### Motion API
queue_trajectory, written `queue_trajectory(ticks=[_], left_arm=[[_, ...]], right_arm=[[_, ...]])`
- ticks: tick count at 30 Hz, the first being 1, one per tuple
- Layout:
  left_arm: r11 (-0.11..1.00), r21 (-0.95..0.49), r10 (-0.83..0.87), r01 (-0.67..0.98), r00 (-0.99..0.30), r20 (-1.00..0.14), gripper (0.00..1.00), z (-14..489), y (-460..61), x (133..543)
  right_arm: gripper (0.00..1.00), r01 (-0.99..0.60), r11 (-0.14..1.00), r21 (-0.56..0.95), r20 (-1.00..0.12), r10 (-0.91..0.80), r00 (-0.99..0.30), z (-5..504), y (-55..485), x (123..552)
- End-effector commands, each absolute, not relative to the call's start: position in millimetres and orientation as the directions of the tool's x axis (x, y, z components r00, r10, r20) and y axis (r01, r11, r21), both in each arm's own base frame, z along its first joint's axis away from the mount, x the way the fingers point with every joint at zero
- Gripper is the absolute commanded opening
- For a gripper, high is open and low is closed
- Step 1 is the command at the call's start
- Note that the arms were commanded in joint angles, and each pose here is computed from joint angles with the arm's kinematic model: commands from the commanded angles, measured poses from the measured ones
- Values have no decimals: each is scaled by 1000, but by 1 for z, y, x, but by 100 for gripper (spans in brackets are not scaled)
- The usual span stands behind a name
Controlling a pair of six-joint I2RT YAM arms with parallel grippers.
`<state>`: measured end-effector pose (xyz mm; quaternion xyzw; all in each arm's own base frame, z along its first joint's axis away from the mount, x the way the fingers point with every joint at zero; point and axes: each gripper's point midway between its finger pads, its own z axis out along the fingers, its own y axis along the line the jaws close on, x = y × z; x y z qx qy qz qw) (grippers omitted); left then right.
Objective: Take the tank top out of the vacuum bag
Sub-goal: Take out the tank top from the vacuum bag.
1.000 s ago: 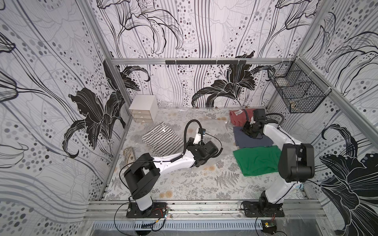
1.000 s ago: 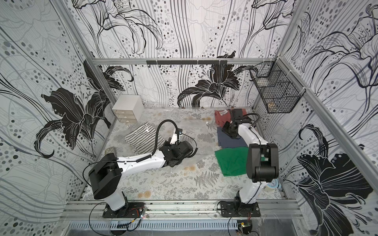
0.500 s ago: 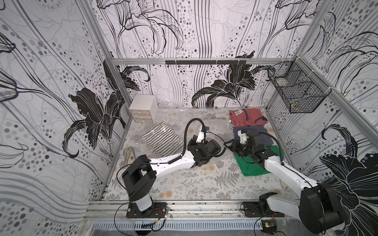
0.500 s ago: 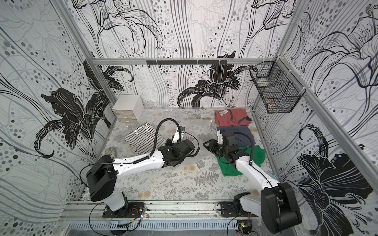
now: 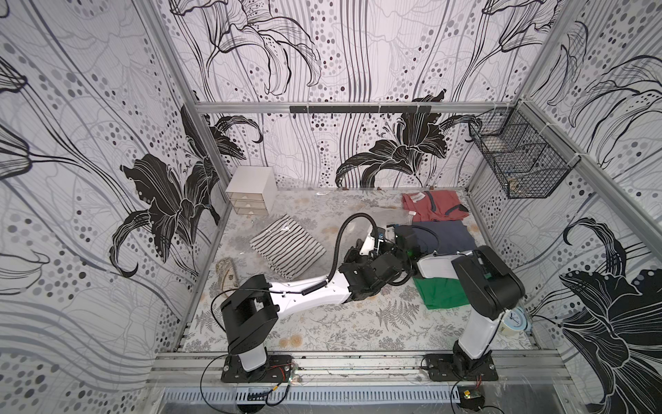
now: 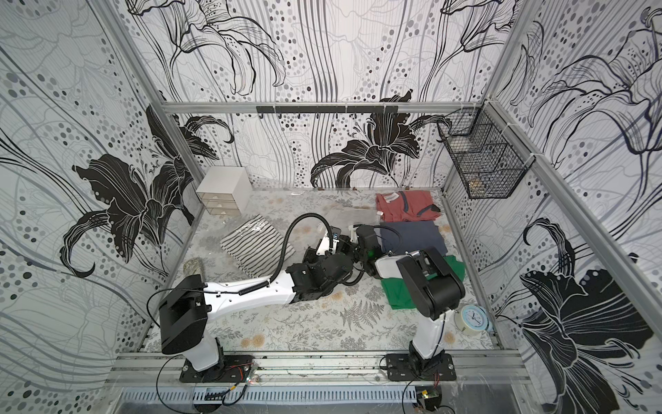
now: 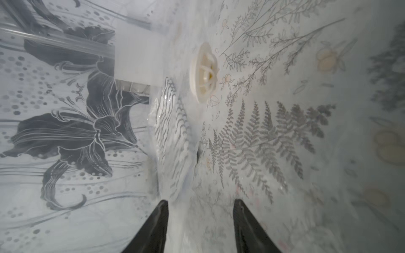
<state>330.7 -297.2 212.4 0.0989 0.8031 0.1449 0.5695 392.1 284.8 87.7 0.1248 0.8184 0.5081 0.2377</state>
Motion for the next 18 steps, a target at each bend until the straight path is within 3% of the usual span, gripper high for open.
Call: queue_trajectory(ticks=[1, 9, 18], left_arm=[[955, 292, 270, -49, -268, -925, 0, 232, -304, 332], [961, 274, 260, -32, -227, -939, 0, 236, -315, 322], [965, 262, 258, 9, -208, -944, 0, 233, -332, 317]], right_arm=[[51, -86, 308, 948, -240, 507, -828, 105, 304, 409], [52, -56, 298, 953, -168, 366, -916, 63, 376, 383], [54, 34, 327, 944, -74, 314, -947, 32, 403, 374]])
